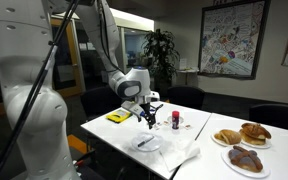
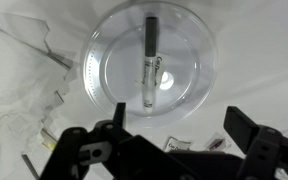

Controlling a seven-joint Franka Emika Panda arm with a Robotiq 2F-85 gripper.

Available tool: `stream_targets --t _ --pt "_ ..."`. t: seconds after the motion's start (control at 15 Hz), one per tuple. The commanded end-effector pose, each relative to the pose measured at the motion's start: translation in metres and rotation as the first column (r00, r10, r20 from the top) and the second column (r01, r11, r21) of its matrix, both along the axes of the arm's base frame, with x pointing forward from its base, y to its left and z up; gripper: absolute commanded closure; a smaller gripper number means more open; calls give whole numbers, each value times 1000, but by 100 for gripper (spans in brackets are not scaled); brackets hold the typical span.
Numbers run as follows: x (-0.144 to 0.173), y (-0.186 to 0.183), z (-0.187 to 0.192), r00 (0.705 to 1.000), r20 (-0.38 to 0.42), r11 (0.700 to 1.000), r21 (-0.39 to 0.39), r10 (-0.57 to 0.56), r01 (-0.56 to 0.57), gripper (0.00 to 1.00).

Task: Remove the marker from the white plate

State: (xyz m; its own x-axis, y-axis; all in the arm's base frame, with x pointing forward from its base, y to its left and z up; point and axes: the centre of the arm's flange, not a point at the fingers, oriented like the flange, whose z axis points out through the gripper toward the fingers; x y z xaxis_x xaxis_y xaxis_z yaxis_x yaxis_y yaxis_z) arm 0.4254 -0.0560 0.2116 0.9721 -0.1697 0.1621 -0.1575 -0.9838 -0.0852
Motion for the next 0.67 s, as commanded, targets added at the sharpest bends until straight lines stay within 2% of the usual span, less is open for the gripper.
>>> stream_targets --t 0.0,0.33,0.6 --pt "10 -41 -25 997 -41 996 49 71 -69 0" --pt "15 -66 -56 989 -116 994 62 92 -85 0" --pt "23 -66 -75 992 -114 998 32 58 -55 0"
